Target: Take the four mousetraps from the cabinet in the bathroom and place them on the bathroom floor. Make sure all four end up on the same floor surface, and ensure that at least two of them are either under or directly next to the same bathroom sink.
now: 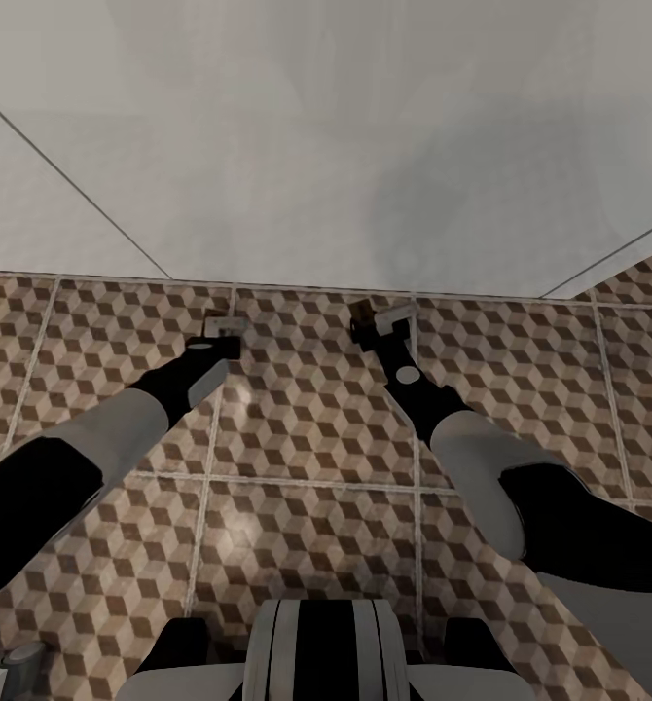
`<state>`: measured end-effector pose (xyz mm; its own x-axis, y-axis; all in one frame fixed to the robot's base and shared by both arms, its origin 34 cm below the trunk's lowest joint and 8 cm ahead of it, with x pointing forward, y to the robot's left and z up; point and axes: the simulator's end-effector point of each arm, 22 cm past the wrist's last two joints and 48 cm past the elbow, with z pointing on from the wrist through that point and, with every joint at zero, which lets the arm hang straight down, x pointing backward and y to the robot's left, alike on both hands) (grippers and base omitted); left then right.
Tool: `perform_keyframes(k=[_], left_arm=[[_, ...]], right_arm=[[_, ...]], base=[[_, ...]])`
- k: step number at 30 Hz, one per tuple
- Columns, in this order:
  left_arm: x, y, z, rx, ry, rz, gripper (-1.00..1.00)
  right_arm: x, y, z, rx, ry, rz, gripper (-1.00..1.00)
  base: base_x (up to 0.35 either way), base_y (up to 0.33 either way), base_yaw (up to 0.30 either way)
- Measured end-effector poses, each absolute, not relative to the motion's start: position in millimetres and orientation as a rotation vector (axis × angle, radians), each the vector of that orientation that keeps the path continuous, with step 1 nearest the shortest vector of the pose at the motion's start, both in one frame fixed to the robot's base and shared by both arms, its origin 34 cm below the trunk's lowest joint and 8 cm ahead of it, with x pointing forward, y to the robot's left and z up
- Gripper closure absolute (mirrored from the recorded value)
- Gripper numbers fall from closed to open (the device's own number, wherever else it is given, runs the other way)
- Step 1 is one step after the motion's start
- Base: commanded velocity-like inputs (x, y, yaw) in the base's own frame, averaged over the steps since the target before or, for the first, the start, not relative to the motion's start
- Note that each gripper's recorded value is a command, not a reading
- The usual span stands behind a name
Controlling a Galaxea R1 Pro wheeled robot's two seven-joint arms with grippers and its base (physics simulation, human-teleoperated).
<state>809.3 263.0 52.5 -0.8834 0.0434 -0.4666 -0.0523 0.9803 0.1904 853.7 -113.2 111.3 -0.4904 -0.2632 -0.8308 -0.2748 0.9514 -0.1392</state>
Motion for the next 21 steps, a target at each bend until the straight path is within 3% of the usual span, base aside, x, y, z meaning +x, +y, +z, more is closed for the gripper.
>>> perform_keyframes(k=[21], left_arm=[[828, 261, 60, -0.022, 2.529, 0.2, 1.0]], right_arm=[[844, -113, 107, -0.374, 2.1, 0.02, 1.0]], base=[[0.0, 0.0, 0.0]])
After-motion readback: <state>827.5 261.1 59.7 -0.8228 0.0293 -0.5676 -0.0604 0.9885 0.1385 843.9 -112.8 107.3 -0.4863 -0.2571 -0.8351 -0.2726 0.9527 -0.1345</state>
